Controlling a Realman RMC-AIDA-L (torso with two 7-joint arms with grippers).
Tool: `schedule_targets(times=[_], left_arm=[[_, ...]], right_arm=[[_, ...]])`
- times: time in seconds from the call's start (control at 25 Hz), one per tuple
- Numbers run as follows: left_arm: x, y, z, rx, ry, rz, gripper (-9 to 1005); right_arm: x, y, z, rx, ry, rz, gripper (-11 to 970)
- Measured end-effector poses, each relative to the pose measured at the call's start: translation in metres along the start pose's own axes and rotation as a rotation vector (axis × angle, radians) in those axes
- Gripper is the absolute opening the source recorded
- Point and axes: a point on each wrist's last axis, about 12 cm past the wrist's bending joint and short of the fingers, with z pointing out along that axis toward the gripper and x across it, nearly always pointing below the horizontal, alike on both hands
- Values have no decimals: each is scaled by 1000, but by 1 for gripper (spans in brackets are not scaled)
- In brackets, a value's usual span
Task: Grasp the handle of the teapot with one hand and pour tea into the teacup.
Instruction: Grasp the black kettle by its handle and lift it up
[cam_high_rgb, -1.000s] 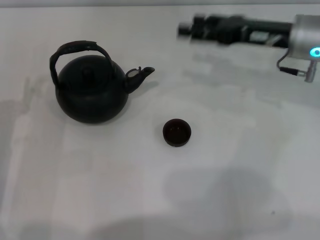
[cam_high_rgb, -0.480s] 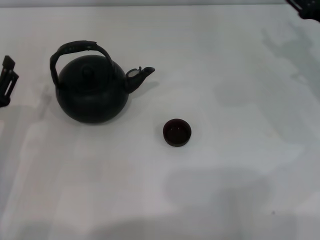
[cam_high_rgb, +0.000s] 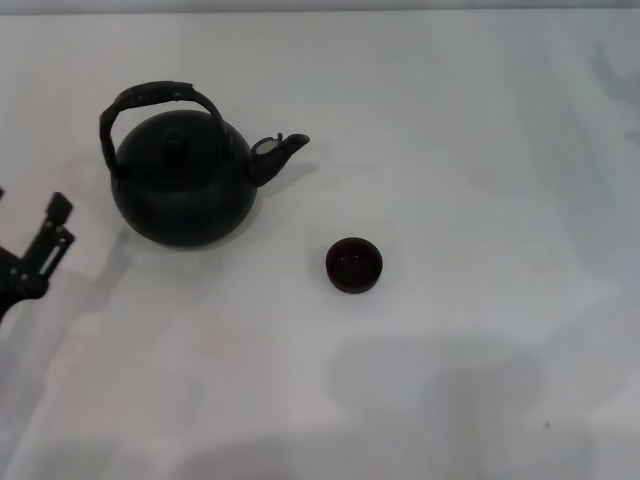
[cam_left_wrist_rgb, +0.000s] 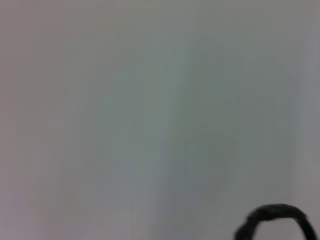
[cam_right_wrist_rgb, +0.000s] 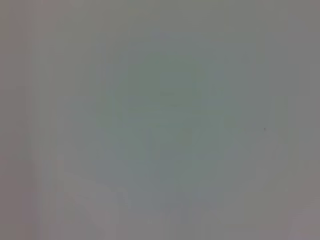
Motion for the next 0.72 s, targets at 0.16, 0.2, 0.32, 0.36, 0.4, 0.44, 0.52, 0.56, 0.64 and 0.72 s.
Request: schedule_targets(times=[0.16, 0.2, 0.32, 0.36, 0.4, 0.44, 0.52, 0.56, 0.64, 0.72], left_arm=[[1, -2, 15, 53, 19, 15, 802], [1, -2, 21, 64, 23, 14, 802], [3, 0, 44, 80, 64, -11, 801], [3, 0, 44, 80, 64, -11, 801], [3, 0, 48, 81, 72, -12, 801], [4, 1, 53, 83, 83, -9, 801], [5, 1, 59, 80, 98, -7, 800], [6, 1, 63, 79, 107, -5, 800], [7, 1, 68, 78, 121, -2, 800], [7, 1, 69, 79, 125, -1, 799]], right_arm=[[-2, 1, 6, 7, 8, 5, 858], [-3, 1, 7, 7, 8, 6, 858], [-4, 3, 8, 3, 2, 11, 858], [-4, 3, 8, 3, 2, 11, 858], [-4, 3, 9, 3, 0, 12, 858], [-4, 4, 9, 1, -2, 13, 858], [-5, 4, 10, 0, -4, 14, 858], [-5, 4, 10, 0, -4, 14, 858], [-5, 5, 10, -1, -6, 17, 858], [-5, 5, 10, -3, -5, 22, 858]])
